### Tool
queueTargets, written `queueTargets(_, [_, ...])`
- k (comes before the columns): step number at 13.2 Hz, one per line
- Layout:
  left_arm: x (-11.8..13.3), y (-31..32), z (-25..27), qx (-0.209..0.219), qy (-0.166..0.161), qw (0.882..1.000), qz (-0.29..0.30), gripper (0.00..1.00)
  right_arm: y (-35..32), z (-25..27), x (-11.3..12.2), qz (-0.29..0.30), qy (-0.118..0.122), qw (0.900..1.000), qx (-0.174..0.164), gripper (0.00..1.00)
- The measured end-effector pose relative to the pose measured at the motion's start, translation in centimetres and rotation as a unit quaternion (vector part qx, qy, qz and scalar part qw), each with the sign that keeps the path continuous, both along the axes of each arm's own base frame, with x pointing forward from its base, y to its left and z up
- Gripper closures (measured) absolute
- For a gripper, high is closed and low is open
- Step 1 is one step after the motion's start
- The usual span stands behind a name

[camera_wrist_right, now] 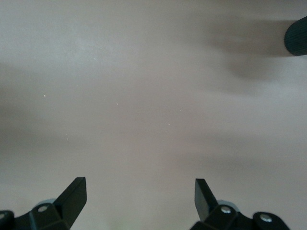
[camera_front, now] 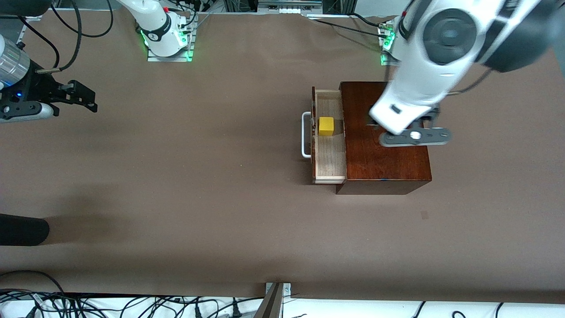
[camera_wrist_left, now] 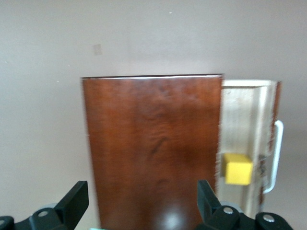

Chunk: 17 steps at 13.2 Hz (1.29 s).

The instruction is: Open drawer, take yellow block, close drawer

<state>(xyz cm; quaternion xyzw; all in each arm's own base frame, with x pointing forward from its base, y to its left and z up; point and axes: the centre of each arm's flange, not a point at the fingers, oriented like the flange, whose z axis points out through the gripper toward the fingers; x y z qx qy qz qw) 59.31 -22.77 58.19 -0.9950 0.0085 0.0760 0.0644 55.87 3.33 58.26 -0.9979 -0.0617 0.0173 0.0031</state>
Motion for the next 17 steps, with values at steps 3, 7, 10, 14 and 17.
queueTargets(3, [0.6,9.3,2.0,-0.036,0.038,0.998,-0.020,0.00,4.6,-1.7,0.3,0.041,0.015,0.999,-0.001,0.00])
queueTargets(7, [1.3,17.4,0.8,-0.058,0.039,0.996,-0.051,0.00,17.1,-3.8,-2.0,0.150,0.031,0.988,-0.006,0.00])
queueTargets(10, [-0.5,18.3,-0.3,-0.055,-0.033,0.996,-0.053,0.00,26.9,-5.4,-5.1,0.235,0.033,0.971,-0.011,0.00])
queueTargets(14, [-4.0,19.8,0.3,-0.054,-0.056,0.996,-0.045,0.00,40.5,-6.7,-9.1,0.358,0.012,0.934,-0.012,0.00])
queueTargets(17, [-4.5,20.2,-0.1,-0.053,-0.047,0.997,-0.041,0.00,48.0,-8.6,-10.6,0.431,-0.027,0.902,-0.001,0.00])
